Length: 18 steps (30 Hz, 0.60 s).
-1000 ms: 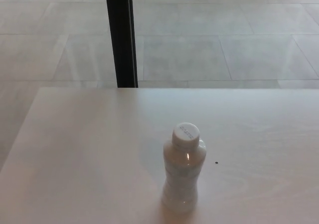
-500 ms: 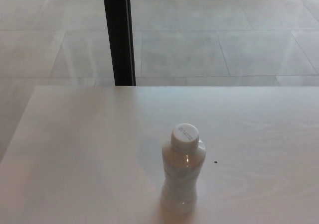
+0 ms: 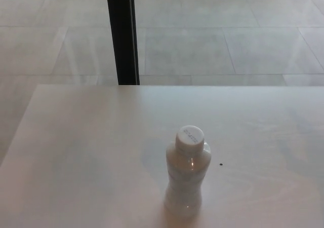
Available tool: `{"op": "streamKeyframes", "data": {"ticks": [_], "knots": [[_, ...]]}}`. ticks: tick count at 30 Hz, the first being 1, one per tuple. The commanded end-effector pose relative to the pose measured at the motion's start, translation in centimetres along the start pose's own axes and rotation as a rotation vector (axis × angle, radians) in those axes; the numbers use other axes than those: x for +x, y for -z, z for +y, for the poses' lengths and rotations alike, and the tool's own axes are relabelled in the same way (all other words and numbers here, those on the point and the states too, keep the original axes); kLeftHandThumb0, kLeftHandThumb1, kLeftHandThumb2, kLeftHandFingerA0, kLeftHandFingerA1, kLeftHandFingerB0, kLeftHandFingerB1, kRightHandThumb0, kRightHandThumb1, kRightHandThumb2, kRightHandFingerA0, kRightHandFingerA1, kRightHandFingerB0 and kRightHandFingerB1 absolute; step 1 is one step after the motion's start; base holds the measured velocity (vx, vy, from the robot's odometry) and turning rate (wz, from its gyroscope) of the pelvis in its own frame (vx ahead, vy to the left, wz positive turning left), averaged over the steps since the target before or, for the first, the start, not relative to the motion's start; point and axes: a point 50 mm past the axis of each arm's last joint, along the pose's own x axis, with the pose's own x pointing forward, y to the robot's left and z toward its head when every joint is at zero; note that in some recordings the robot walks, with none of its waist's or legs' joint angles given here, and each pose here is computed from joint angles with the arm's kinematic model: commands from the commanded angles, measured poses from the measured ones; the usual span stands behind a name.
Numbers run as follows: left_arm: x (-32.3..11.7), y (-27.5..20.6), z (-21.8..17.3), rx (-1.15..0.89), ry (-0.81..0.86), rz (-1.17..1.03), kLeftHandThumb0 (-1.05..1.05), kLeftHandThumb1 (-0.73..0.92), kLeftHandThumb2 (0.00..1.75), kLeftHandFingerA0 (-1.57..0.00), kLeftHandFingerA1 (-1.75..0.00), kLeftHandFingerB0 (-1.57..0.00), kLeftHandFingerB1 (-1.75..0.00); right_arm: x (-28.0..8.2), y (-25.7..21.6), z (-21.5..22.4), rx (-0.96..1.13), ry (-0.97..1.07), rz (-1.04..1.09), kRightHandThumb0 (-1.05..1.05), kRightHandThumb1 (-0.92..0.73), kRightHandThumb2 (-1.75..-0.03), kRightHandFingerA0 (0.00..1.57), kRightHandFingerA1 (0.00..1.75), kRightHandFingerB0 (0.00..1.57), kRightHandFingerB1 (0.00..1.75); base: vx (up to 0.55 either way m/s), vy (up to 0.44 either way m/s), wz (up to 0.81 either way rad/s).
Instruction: The robot uses its left hand to to lift the bottle kept on the middle of the desk and tilts it towards its right hand. It then uses its right hand to rotate its cap to open it and places the bottle and cap back on the desk
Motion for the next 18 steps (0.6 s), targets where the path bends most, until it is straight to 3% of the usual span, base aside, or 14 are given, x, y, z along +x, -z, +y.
{"op": "streamKeyframes", "data": {"ticks": [1,8,9,10,13,14,15,16,17,18], "knots": [[1.4,-0.9,-8.5,-0.065,0.142,0.055,-0.39,0.49,1.07,-0.02,-0.53,0.0,-0.5,1.0,-0.9,5.9,0.047,-0.146,0.028,-0.76,-0.8,-0.64,0.27,0.42,0.16,0.27,0.0,0.0,0.0],[1.5,0.5,-12.7,-0.098,0.251,0.142,-0.39,0.49,1.08,-0.04,-0.54,-0.01,-0.51,0.9,-0.6,7.1,0.071,-0.142,0.073,-0.78,-0.79,-0.64,0.31,0.41,0.2,0.29,0.0,0.0,0.0],[1.5,0.6,-13.2,-0.097,0.261,0.151,-0.71,0.78,0.66,-0.1,-0.54,-0.14,-0.42,0.9,-0.5,7.3,0.083,-0.142,0.074,-0.77,-0.78,-0.64,0.32,0.41,0.2,0.29,0.0,0.0,0.0],[1.7,1.3,-14.4,-0.085,0.306,0.163,-0.4,0.5,1.09,-0.04,-0.55,0.0,-0.51,1.0,-0.6,7.5,0.088,-0.158,0.075,-0.74,-0.79,-0.64,0.3,0.41,0.19,0.29,0.0,0.0,0.0],[1.7,1.4,-14.7,-0.075,0.303,0.168,-0.4,0.5,1.09,-0.04,-0.55,0.0,-0.51,1.0,-0.7,7.7,0.089,-0.161,0.075,-0.74,-0.79,-0.64,0.3,0.41,0.19,0.29,0.0,0.0,0.0],[1.7,2.2,-15.5,-0.058,0.334,0.205,-0.74,0.58,1.0,-0.04,-0.53,-0.03,-0.43,1.0,-0.8,7.6,0.088,-0.157,0.074,-0.74,-0.63,-0.98,0.25,0.52,0.11,0.42,0.0,0.0,0.0],[1.6,2.5,-15.6,-0.039,0.351,0.219,-0.81,0.58,1.03,0.0,-0.42,0.0,-0.35,1.0,-0.8,7.6,0.087,-0.155,0.074,-0.74,-0.63,-0.98,0.26,0.52,0.12,0.42,0.0,0.0,0.0],[1.6,2.7,-15.7,-0.03,0.357,0.223,-0.81,0.58,1.03,0.0,-0.42,0.0,-0.35,1.0,-0.9,7.7,0.087,-0.154,0.075,-0.74,-0.63,-0.98,0.26,0.52,0.12,0.42,0.0,0.0,0.0],[1.4,3.2,-16.0,0.05,0.387,0.259,-0.82,0.76,0.69,0.0,-0.19,0.0,-0.21,0.9,-0.9,7.7,0.093,-0.144,0.081,-0.75,-0.63,-0.98,0.27,0.52,0.12,0.43,0.0,0.0,0.0],[1.4,3.3,-16.0,0.069,0.389,0.261,-0.84,0.74,0.73,0.0,-0.15,0.0,-0.16,0.9,-0.9,7.7,0.093,-0.145,0.082,-0.74,-0.8,-0.64,0.33,0.41,0.2,0.3,0.0,0.0,0.0]]}}
